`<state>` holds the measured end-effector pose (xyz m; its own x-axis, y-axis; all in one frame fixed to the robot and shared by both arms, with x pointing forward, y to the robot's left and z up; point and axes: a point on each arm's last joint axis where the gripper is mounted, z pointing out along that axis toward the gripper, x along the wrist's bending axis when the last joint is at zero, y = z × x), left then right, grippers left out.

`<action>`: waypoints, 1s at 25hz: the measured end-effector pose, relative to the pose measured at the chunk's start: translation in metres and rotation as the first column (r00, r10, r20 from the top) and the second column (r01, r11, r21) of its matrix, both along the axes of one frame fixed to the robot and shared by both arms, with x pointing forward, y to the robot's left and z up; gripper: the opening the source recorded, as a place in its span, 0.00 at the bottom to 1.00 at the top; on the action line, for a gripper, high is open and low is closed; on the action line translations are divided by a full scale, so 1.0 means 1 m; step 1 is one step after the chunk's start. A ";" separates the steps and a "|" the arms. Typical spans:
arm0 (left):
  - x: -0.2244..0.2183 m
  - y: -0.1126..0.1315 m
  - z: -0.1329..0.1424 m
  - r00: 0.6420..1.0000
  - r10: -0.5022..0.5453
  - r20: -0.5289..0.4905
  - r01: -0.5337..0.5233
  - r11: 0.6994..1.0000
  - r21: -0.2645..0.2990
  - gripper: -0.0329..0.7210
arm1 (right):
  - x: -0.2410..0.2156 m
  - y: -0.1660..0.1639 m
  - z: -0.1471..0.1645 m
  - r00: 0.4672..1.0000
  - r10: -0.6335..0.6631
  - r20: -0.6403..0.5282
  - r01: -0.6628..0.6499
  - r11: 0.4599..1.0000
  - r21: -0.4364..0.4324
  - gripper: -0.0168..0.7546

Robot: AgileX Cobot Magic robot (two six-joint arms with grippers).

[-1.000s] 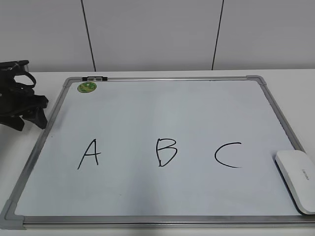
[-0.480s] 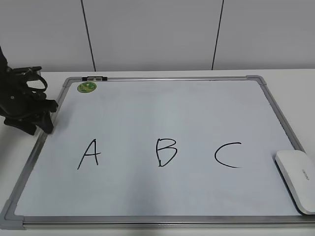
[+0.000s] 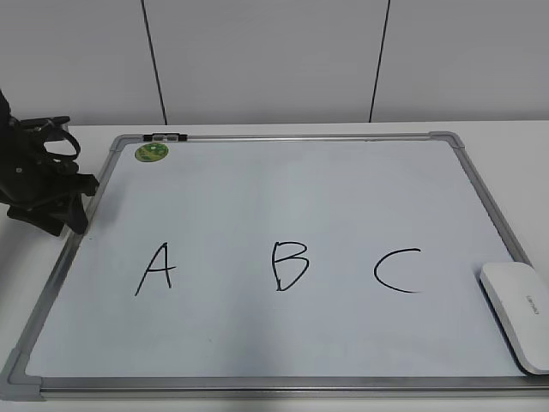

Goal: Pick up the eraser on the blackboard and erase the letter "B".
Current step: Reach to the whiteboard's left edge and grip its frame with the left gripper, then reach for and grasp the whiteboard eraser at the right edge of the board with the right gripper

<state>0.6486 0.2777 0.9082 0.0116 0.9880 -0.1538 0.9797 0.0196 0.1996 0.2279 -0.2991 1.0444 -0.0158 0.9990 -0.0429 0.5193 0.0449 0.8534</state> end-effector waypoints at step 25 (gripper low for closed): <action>0.003 -0.002 -0.011 0.999 0.022 -0.049 -0.024 0.999 -0.026 0.09 | 0.000 0.001 0.000 1.000 0.004 0.000 -0.004 1.000 0.006 0.76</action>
